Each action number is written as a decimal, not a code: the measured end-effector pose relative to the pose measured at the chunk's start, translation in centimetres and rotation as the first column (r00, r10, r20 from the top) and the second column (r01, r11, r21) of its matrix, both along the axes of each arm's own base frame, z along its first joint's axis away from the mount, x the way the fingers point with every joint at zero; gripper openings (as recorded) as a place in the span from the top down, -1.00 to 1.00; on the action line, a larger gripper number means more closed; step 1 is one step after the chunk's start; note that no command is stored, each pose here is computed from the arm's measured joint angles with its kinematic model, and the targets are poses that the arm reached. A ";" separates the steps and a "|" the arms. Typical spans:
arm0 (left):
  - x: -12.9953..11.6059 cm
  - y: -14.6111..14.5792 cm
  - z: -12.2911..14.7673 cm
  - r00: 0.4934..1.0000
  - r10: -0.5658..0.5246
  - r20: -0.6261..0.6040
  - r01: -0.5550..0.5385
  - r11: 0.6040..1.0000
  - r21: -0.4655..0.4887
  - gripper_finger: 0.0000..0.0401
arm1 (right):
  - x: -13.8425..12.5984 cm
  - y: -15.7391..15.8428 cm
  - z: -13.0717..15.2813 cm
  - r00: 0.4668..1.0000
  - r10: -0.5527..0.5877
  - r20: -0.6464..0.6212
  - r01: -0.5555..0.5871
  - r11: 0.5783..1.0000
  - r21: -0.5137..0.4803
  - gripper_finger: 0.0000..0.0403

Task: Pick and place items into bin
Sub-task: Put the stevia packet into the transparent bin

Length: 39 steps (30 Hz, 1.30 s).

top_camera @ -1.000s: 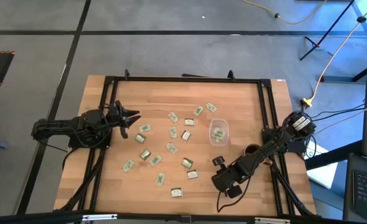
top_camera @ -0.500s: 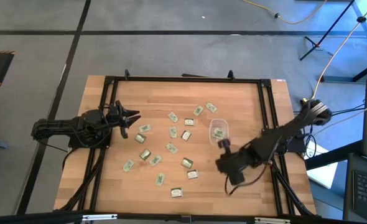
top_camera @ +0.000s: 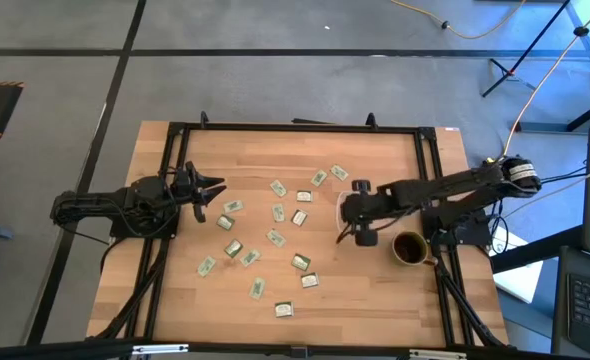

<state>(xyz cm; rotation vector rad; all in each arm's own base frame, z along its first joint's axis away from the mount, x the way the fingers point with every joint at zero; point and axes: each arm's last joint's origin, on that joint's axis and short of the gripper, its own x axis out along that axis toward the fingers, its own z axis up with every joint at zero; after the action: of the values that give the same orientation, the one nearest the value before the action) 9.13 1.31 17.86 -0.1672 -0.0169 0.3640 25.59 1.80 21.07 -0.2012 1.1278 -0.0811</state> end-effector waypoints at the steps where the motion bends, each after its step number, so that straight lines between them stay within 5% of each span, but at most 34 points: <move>1: 0.0 0.0 0.0 1.000 0.001 0.000 -0.001 1.000 0.000 0.47 | 0.0 -0.3 -0.3 1.000 -0.013 0.007 0.013 1.000 0.000 0.98; 18: 0.0 0.0 0.0 1.000 0.000 0.000 0.000 1.000 0.000 0.47 | -0.6 -1.4 -2.8 0.998 -0.057 0.041 0.057 0.998 0.004 0.97; 24: 0.0 0.0 0.0 1.000 0.000 0.000 0.000 1.000 0.000 0.47 | -0.6 -1.4 -2.8 0.998 -0.062 0.034 0.062 0.998 0.005 0.71; 30: 0.0 0.0 0.0 1.000 0.000 0.000 0.000 1.000 0.000 0.47 | 0.3 -1.4 -0.7 0.995 -0.087 0.058 0.086 0.996 0.012 0.50; 39: 0.0 0.0 0.0 1.000 0.001 0.000 -0.001 1.000 0.001 0.47 | 1.2 -5.0 5.3 0.968 -0.240 0.073 0.239 0.971 0.024 0.48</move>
<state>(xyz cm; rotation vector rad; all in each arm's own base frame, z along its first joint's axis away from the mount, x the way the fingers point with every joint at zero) 9.13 1.31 17.86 -0.1664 -0.0168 0.3646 26.82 -3.20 26.35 -0.0471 1.0731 -0.2928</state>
